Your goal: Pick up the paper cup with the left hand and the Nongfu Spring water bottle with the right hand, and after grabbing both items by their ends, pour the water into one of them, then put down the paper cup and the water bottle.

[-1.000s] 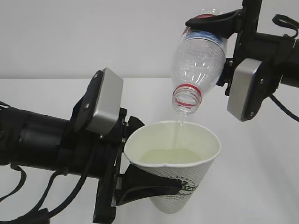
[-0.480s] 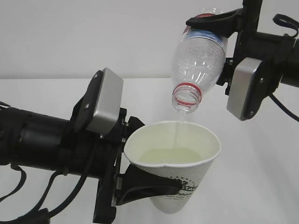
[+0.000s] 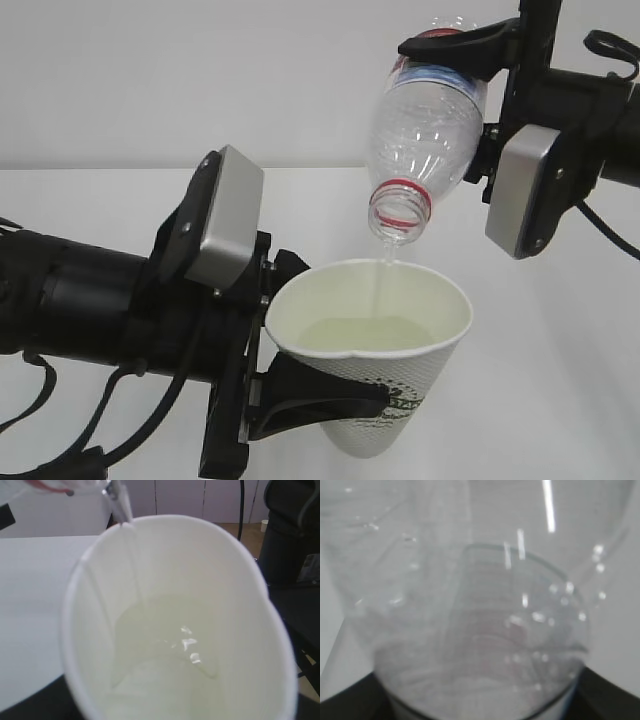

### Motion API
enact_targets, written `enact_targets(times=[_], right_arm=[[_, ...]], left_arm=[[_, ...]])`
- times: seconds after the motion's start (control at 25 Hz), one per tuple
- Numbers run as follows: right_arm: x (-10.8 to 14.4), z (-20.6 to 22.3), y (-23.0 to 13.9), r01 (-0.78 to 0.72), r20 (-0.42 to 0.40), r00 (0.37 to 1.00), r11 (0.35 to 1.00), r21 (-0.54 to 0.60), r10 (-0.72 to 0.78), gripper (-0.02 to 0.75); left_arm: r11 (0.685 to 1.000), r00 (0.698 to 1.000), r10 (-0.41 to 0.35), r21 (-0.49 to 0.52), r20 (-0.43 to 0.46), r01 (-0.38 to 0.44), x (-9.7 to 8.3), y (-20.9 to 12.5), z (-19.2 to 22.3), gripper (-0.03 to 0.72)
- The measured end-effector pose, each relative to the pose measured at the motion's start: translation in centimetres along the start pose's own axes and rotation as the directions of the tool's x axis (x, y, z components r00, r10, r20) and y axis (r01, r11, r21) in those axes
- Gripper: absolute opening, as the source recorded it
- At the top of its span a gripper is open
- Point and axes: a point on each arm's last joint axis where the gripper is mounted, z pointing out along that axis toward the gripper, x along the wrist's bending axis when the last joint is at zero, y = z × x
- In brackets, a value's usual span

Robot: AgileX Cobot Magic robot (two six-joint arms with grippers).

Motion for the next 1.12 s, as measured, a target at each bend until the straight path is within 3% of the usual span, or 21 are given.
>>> enact_targets(times=[1.12], right_arm=[[0.0,0.0,0.0,0.024,0.0,1.0,1.0,0.0,-0.024,0.482]], left_arm=[[1.0,1.0,-0.001,0.008,-0.006,0.001,0.07,-0.11,0.03,0.439]])
